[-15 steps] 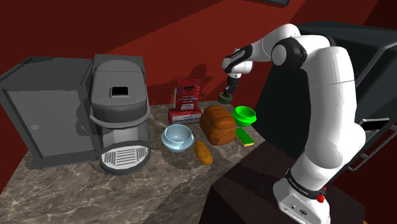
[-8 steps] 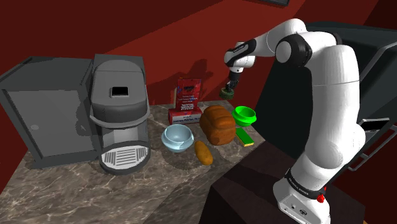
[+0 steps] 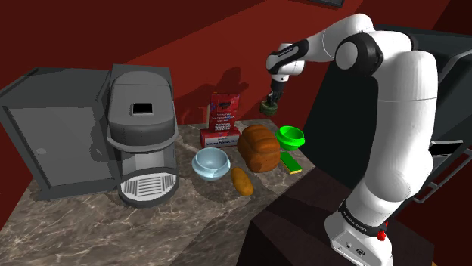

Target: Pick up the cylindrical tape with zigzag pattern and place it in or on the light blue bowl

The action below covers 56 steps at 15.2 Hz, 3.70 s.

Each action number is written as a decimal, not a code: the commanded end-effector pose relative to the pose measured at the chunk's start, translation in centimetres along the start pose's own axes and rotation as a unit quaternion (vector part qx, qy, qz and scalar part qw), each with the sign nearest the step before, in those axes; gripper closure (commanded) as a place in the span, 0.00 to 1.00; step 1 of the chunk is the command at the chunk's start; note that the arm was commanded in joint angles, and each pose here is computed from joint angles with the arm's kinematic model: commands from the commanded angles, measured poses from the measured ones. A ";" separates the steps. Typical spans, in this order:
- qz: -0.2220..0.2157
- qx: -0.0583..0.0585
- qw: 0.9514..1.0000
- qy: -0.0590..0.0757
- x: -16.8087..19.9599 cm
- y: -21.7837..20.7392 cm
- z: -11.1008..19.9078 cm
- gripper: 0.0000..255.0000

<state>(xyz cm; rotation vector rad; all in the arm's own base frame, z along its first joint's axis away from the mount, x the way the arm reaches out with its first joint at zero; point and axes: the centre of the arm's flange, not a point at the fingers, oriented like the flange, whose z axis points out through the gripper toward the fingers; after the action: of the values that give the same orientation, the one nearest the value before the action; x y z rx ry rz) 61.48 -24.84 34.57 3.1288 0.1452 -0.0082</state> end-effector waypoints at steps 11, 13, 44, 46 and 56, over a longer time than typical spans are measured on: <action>0.000 0.000 1.000 0.000 -1.5 -15.4 -0.1 1.00; 0.000 0.000 1.000 0.000 -1.7 -18.1 -0.2 1.00; 0.000 0.000 1.000 0.000 -4.5 -45.5 4.9 1.00; 0.000 0.000 1.000 0.000 -4.5 -45.5 5.9 1.00; 0.000 0.000 1.000 0.000 -4.5 -45.5 6.6 0.00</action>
<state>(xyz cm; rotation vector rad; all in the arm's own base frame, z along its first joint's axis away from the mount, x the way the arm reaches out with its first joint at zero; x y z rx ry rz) 52.74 20.02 27.54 3.1285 0.1443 -0.0085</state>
